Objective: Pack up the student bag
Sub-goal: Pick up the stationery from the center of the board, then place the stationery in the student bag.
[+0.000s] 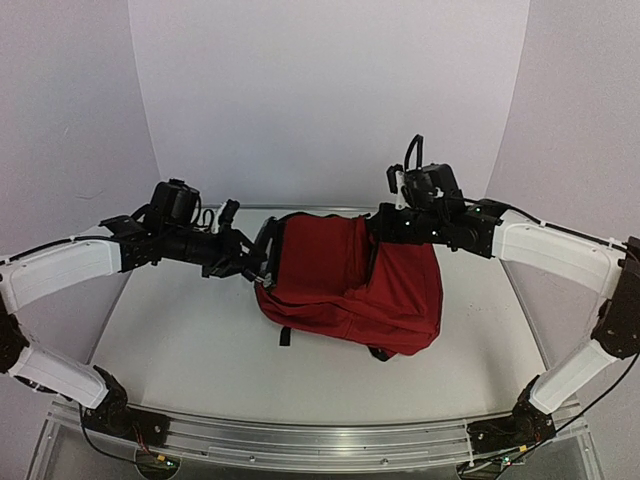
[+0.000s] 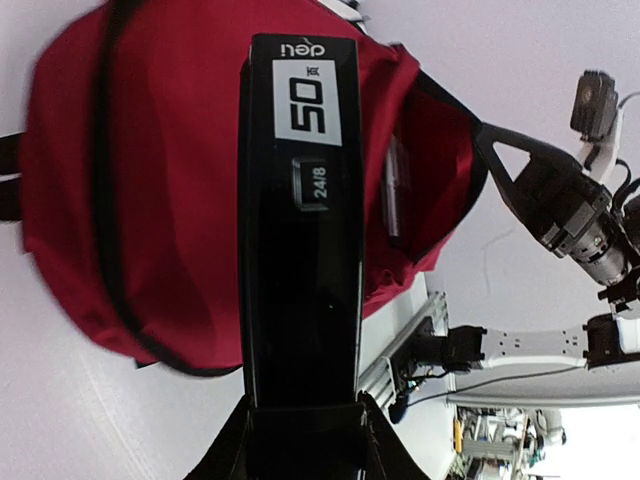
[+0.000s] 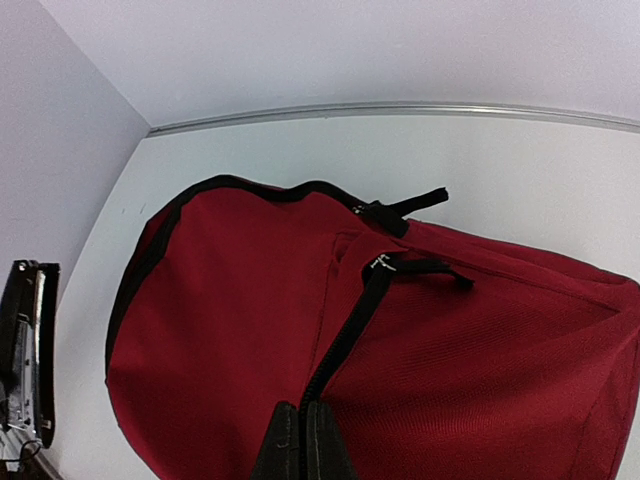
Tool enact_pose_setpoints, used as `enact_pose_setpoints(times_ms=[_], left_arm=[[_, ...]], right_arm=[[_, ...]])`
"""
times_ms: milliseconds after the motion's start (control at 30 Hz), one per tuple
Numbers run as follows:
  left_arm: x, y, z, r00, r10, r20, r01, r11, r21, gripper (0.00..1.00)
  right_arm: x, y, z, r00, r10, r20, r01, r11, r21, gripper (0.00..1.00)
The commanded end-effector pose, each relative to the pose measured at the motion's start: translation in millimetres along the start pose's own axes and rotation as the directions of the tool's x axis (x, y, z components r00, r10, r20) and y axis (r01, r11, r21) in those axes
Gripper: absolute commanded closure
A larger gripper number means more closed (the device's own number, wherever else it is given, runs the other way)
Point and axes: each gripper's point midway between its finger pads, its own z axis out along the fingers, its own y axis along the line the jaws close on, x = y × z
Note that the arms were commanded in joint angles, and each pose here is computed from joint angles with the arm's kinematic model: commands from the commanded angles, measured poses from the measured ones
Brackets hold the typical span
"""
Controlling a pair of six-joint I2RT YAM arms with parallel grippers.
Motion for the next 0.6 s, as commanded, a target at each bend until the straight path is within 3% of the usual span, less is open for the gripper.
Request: enact_pose_setpoints(times_ms=[0,100,333,567], left_arm=[[-6.4,-97.3,32.0,0.984,0.174,-0.03,-0.152,0.924,0.351,1.0],[2.1,-119.6,59.8,0.975,0.204,-0.085,-0.144,0.878,0.457,1.0],[11.7,-132.1,98.2,0.959,0.216,-0.186,-0.088,0.846,0.526,1.0],[-5.4,-130.8,120.5,0.982,0.109,-0.156,-0.013,0.854,0.519,1.0]], right_arm=[[-47.2,64.5,-42.8,0.987,0.004,0.159,0.043,0.954,-0.296,1.0],[-47.0,67.6,-49.8,0.987,0.003,0.163,0.049,0.947,-0.317,1.0],[-47.2,65.7,-63.6,0.984,0.01,0.178,0.049,0.945,-0.322,1.0],[-44.8,64.5,-66.3,0.984,0.015,0.178,0.044,0.945,-0.324,1.0]])
